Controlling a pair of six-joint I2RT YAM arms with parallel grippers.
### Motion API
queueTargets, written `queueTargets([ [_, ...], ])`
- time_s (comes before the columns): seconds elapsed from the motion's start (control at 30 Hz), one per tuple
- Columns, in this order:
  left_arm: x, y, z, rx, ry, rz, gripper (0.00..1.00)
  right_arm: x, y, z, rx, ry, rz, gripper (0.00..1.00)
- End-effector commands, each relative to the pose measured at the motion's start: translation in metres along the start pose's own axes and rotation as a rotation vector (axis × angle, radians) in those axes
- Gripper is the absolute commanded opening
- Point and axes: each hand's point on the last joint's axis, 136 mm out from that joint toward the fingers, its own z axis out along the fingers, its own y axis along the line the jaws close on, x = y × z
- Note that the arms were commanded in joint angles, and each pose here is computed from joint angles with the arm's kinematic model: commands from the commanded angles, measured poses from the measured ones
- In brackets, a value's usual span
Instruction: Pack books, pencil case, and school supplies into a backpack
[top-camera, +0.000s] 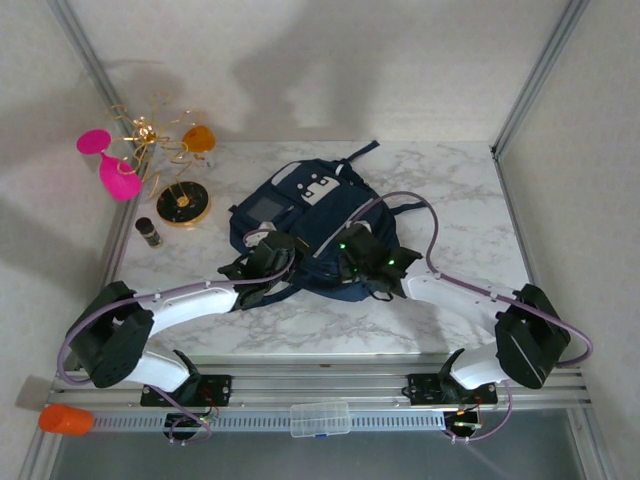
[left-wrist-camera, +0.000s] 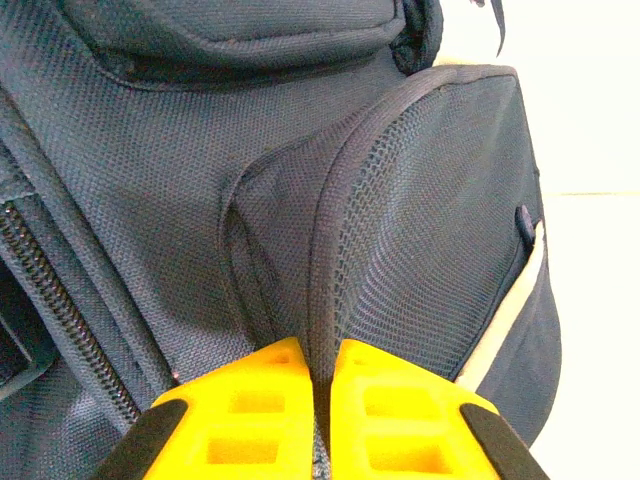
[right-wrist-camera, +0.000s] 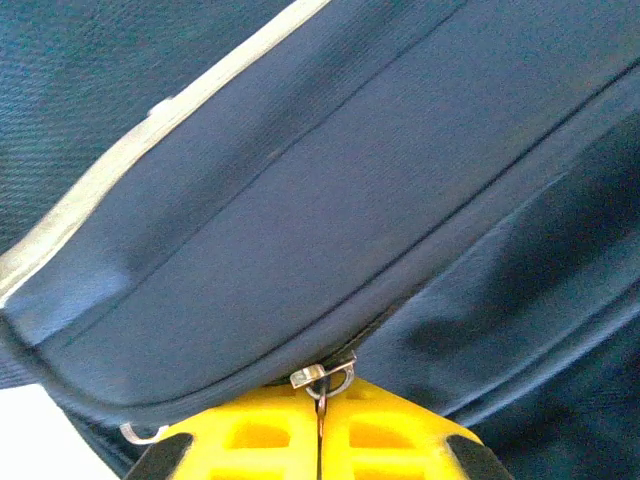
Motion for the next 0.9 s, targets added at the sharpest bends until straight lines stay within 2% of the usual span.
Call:
queueTargets([
  [0.0, -0.030, 0.003, -0.009, -0.044, -0.103, 0.052, 0.00, -0.011, -0.043, 0.000, 0.116, -0.024, -0.013, 0.00],
  [0.1, -0.033, 0.000, -0.012, -0.039, -0.106, 0.085, 0.00, -0.030, -0.067, -0.001, 0.152, -0.045, 0.037, 0.00],
  [0.2, -0.041, 0.000, -0.012, -0.056, -0.110, 0.131, 0.00, -0.039, -0.071, -0.007, 0.152, -0.068, 0.022, 0.00],
  [0.33, -0.059, -0.006, -0.004, -0.073, -0.097, 0.212, 0.00, -0.020, -0.064, -0.013, 0.139, -0.029, -0.039, 0.00],
  [0.47, -0.085, -0.022, 0.011, -0.046, -0.108, 0.279, 0.00, 0.018, -0.012, -0.018, -0.002, 0.026, -0.140, 0.00],
  [0.57, -0.093, -0.041, 0.029, 0.015, -0.066, 0.336, 0.00, 0.030, 0.046, -0.021, -0.207, 0.048, -0.116, 0.00],
  [0.63, -0.095, -0.047, 0.039, 0.024, -0.021, 0.364, 0.07, 0.023, 0.077, -0.022, -0.297, 0.032, -0.111, 0.00],
  [0.7, -0.099, -0.050, 0.034, 0.023, -0.027, 0.365, 0.17, 0.011, 0.088, -0.017, -0.308, 0.018, -0.082, 0.00],
  [0.8, -0.099, -0.049, 0.003, 0.101, -0.072, 0.308, 0.46, -0.007, 0.084, -0.008, -0.273, -0.008, -0.036, 0.00],
  [0.87, -0.093, -0.035, -0.013, 0.095, -0.056, 0.251, 0.59, -0.012, 0.079, -0.005, -0.258, -0.018, -0.011, 0.00],
])
